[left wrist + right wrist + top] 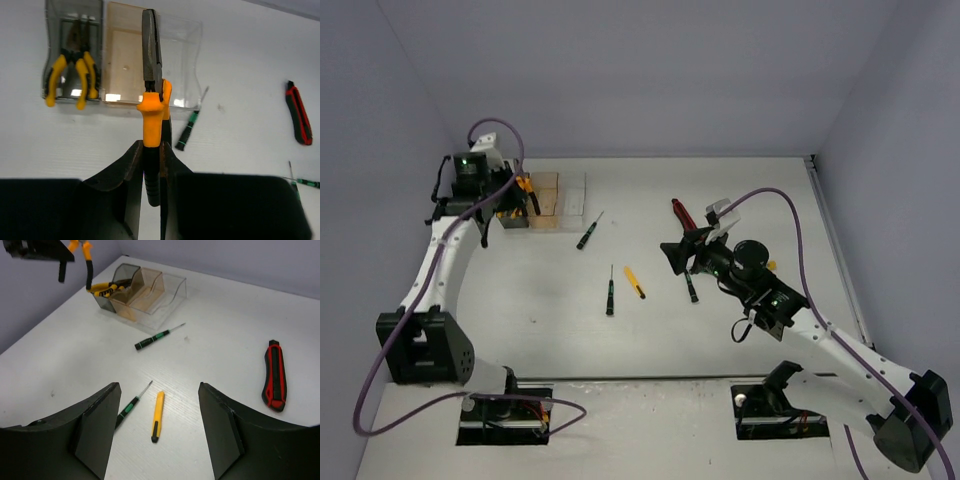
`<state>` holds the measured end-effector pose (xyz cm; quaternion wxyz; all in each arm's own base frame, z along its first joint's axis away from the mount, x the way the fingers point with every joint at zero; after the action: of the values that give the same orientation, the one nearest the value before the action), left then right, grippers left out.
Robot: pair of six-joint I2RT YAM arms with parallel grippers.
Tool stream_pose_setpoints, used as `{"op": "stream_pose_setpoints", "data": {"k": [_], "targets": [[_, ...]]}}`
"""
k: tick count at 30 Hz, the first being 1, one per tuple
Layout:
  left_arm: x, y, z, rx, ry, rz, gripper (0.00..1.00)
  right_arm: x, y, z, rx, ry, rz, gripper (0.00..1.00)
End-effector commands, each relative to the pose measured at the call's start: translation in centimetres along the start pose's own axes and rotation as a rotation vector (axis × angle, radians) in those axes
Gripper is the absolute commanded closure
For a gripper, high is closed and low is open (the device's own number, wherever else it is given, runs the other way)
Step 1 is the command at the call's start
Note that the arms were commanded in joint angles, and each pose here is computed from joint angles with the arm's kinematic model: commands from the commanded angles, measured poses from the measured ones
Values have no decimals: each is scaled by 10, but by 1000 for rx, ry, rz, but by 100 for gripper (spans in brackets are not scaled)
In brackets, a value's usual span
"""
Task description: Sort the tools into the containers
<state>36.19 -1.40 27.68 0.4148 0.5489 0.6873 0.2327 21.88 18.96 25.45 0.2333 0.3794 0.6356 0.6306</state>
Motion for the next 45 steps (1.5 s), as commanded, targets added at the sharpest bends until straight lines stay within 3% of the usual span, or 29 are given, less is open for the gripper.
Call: {"op": "stream_pose_setpoints", "data": {"k": [1,7,12,20,24,33,41,45], "targets": [[26,32,14,40,-39,17,100,-4,5,-5,-39,-15,-19,39],[61,37,67,179,-117,-84,100,-9,-5,-12,1,-34,-39,39],[77,35,96,256,-96,-78,100,-13,-7,-15,3,-59,-42,39],[103,26,105,353,16,-59,100,-16,-12,-14,24,-77,-47,39],[110,24,104,364,64,-40,96,-16,-16,-11,41,-75,-47,38],[114,29,109,355,68,-3,64,-16,-16,-10,43,-74,-44,38],[99,49,95,288,85,43,62,-15,-13,-11,37,-70,-41,38],[75,69,68,210,86,61,58,-15,-9,-12,28,-78,-36,38]]}}
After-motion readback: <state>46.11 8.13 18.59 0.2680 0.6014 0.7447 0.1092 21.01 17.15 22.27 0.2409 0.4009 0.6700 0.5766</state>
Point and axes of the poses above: each gripper's point midway between its finger pads, its own z axis out along the fingers, its own x axis along the line the jaws close on, y = z × x, the point moved 7 cm from there along -z, back along the fingers, and after that the axes turned 1 degree about -z, right-handed, at the moved point
